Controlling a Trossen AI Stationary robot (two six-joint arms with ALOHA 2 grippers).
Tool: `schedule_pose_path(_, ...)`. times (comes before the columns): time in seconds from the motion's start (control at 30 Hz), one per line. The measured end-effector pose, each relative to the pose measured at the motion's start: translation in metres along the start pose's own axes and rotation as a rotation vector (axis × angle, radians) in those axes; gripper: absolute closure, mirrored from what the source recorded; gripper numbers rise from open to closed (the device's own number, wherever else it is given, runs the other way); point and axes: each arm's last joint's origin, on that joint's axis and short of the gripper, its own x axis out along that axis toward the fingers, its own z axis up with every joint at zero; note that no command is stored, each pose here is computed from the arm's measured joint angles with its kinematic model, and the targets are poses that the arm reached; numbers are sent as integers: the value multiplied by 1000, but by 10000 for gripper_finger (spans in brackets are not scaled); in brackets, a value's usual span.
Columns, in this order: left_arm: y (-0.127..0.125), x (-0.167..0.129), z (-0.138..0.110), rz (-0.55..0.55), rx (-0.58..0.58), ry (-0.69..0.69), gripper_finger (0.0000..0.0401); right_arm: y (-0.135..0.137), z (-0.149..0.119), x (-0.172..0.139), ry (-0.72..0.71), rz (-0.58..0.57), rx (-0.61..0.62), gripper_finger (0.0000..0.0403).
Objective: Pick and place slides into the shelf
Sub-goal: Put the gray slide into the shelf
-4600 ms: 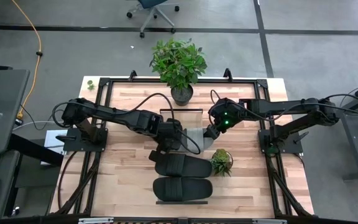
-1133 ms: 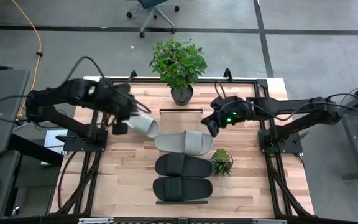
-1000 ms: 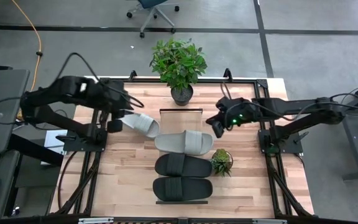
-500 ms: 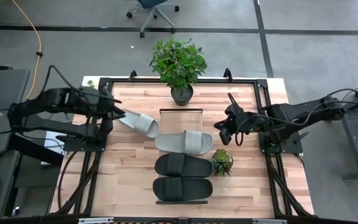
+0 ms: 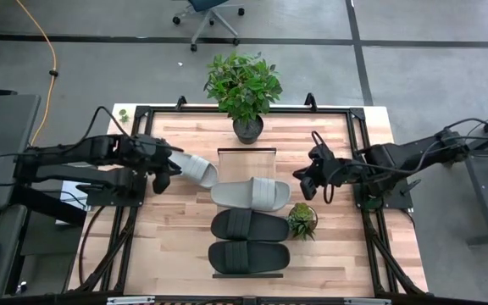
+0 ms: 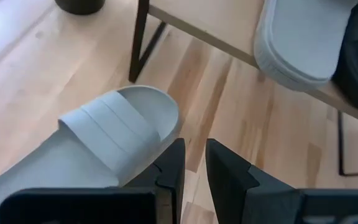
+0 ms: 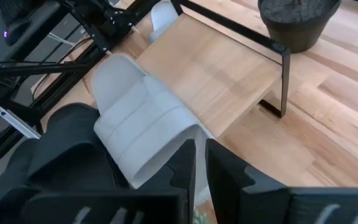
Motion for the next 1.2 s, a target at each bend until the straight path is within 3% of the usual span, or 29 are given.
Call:
schedule_pose_path(0.23,25,3,3,-5,-39,-3,345,2,-5,-3,-24,-29,9,375)
schedule_pose_path(0.43,47,20,-2,-114,-121,-37,345,2,-7,-4,-38,-36,15,375)
schedule_pose_path(0.67,64,29,-7,-84,-161,-31,339,2,-7,-4,-38,-35,33,375)
schedule_pose_path(1.0,84,45,-4,-130,-252,36,198,2,-7,-4,-51,-49,30,375)
schedule_pose_path(1.2,94,65,-2,-141,-275,123,163,1,-7,-4,-46,-54,27,375)
